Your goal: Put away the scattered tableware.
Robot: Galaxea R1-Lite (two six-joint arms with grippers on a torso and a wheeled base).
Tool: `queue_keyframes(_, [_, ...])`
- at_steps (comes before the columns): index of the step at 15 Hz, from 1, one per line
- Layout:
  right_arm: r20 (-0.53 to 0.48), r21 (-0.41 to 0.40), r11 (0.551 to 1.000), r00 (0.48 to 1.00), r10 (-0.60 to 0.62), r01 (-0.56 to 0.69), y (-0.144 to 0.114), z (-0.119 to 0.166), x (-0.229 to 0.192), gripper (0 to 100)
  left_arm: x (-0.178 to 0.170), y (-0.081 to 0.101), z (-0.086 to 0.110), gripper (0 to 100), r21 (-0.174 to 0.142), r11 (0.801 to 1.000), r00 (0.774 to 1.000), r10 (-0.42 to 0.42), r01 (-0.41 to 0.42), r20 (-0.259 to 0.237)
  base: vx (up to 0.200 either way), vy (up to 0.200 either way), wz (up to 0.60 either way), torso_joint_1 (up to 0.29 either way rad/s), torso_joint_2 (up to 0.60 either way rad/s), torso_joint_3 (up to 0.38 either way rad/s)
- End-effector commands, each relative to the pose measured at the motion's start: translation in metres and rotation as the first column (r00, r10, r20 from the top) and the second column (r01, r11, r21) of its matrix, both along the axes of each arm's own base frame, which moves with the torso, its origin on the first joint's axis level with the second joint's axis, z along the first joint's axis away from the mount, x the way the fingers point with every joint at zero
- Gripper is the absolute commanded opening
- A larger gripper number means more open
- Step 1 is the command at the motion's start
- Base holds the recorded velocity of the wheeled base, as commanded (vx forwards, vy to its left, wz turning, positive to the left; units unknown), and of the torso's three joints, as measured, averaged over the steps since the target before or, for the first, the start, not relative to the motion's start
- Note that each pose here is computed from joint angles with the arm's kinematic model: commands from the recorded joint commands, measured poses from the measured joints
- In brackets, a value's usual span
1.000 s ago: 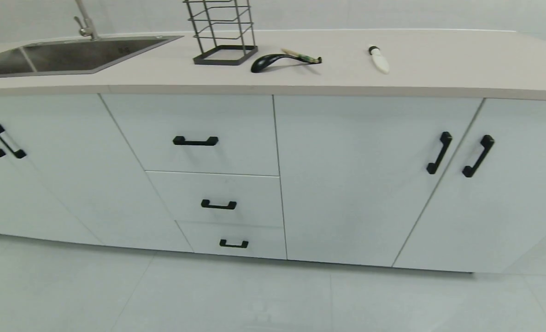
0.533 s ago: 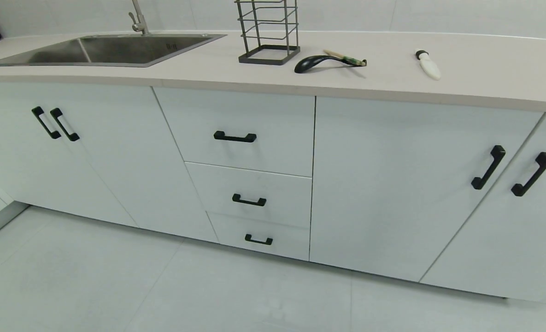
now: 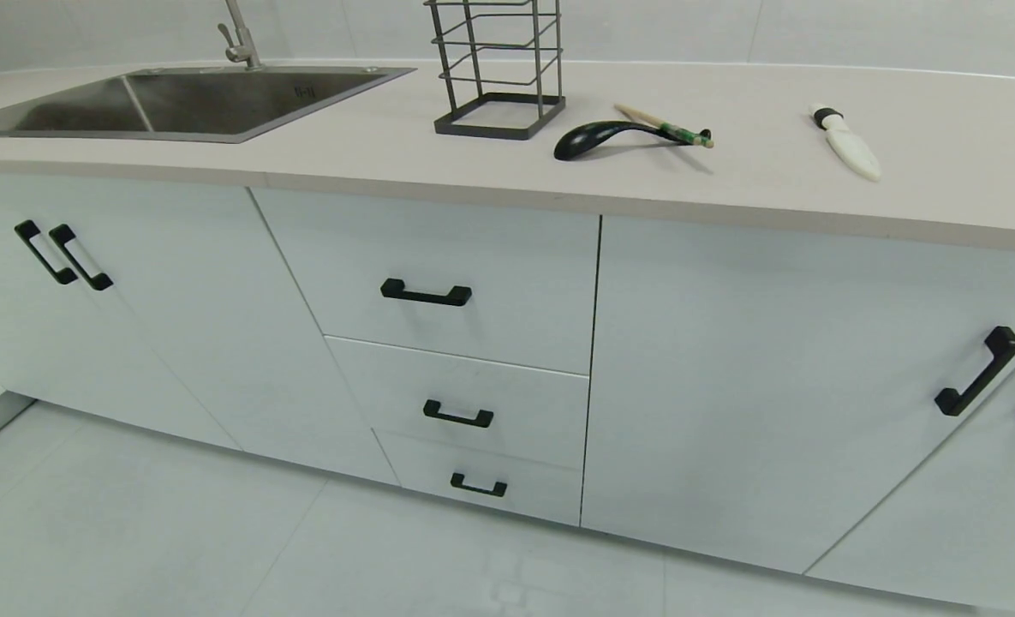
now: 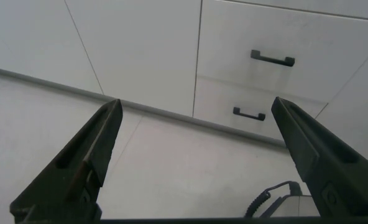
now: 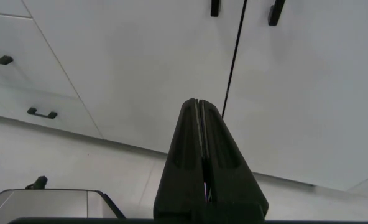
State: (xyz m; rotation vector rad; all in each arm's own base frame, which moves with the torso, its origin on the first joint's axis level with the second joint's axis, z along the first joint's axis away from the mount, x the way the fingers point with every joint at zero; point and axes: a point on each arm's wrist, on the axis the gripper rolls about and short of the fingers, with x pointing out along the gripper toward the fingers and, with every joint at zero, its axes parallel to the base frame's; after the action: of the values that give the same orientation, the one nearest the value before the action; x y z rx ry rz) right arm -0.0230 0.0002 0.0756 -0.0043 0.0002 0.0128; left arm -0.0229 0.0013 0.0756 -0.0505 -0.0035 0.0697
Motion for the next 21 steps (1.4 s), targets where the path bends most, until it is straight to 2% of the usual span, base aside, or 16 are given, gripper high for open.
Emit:
queue_keyframes(1, [-0.001,0.0,1.0,1.0,0.001,-0.001,0.0,0.0,0.0001,0,0.0,0.0,0.0,100,0.001,1.0,1.0,0.001,-0.001,0.0,0.0,0.2,0.0,-0.002,0.0,0.007])
queue_keyframes(3, [-0.001,0.0,1.0,1.0,0.001,-0.001,0.0,0.0,0.0001,0,0.0,0.0,0.0,100,0.001,1.0,1.0,0.001,-0.001,0.0,0.1,0.2,0.0,0.005,0.0,0.002])
queue_keyframes(11, [-0.001,0.001,1.0,1.0,0.001,-0.001,0.0,0.0,0.0001,0,0.0,0.0,0.0,100,0.004,1.0,1.0,-0.001,0.001,0.0,0.0,0.0,0.0,0.0,0.0,0.0])
queue_keyframes(15, [-0.001,0.001,1.0,1.0,0.001,-0.001,0.0,0.0,0.0001,0,0.0,0.0,0.0002,100,0.017,1.0,1.0,-0.001,0.001,0.0,0.2,0.0,0.0,0.002,0.0,0.001])
queue_keyframes(17, [-0.001,0.0,1.0,1.0,0.001,-0.001,0.0,0.0,0.0001,0,0.0,0.0,0.0,100,0.003,1.0,1.0,-0.001,0.001,0.0,0.0,0.0,0.0,0.0,0.0,0.0])
queue_keyframes(21, [-0.001,0.0,1.0,1.0,0.001,-0.001,0.0,0.0,0.0001,0,0.0,0.0,0.0,100,0.004,1.0,1.0,-0.001,0.001,0.0,0.0,0.0,0.0,0.0,0.0,0.0])
